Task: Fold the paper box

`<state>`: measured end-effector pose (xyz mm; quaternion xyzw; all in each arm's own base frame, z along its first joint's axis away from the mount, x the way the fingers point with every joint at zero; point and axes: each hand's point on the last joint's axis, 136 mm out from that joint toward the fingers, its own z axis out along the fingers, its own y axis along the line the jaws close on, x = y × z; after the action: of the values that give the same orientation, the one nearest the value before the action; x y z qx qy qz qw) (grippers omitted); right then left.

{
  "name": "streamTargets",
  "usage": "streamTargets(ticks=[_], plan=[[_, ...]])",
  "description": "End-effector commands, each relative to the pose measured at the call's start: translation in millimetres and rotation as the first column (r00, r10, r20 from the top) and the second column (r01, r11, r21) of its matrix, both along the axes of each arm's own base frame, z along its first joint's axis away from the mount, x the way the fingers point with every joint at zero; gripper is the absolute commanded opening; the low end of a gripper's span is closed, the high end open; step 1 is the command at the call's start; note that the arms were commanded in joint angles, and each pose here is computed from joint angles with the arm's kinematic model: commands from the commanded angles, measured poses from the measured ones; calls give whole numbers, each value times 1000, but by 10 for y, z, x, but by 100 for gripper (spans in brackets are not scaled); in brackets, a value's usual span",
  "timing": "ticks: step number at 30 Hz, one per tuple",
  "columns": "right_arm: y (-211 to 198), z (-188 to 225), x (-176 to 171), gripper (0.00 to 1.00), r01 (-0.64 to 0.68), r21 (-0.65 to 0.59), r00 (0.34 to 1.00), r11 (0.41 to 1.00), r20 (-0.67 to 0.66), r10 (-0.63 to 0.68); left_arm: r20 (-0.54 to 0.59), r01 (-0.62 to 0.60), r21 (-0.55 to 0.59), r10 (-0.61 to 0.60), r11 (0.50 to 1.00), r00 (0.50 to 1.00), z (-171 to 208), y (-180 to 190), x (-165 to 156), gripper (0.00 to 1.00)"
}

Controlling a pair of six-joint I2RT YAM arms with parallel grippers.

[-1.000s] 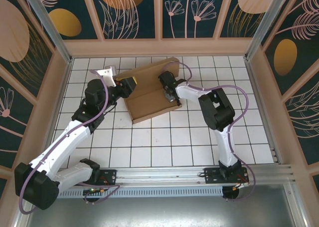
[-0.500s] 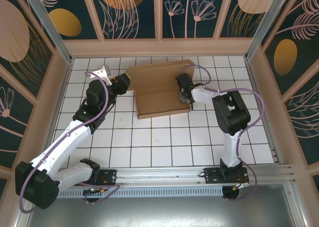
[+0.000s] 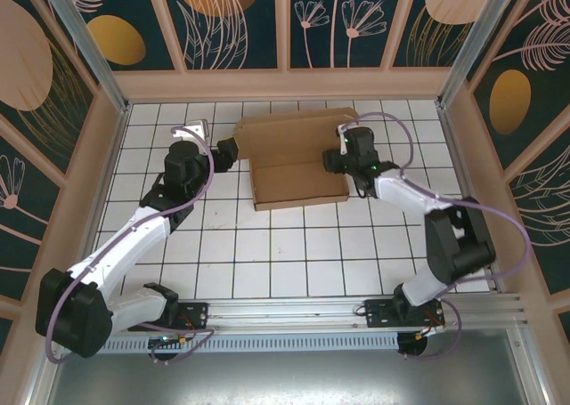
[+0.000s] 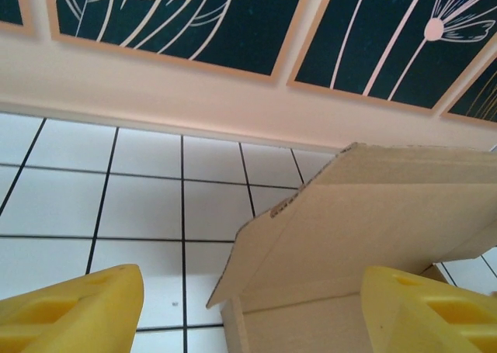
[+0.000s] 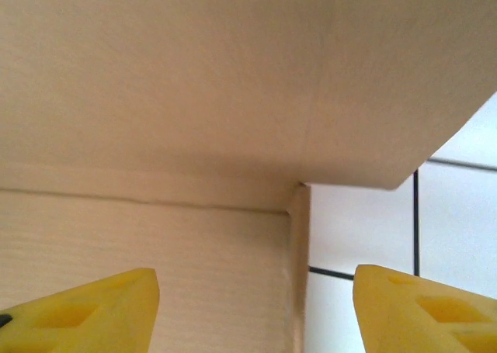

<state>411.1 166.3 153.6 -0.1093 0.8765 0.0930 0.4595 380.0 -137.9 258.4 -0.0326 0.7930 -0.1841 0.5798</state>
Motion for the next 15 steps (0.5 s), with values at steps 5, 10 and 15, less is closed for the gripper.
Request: streamTargets(ticks=[5,10,15], plan=[[88,699,-8,67,-167,10,933,986,324,154,127,40,-57,-33,998,991,-55,43,151,72],[411,1169,-260,69,-468,69,782,881,497,376,280,121,121,-151,985,948,-31,-82,137,71],[621,1350,-437,69,-635,-11,627,773,578,523,301,258,324,-358,910,884,-88,-348,101,74]])
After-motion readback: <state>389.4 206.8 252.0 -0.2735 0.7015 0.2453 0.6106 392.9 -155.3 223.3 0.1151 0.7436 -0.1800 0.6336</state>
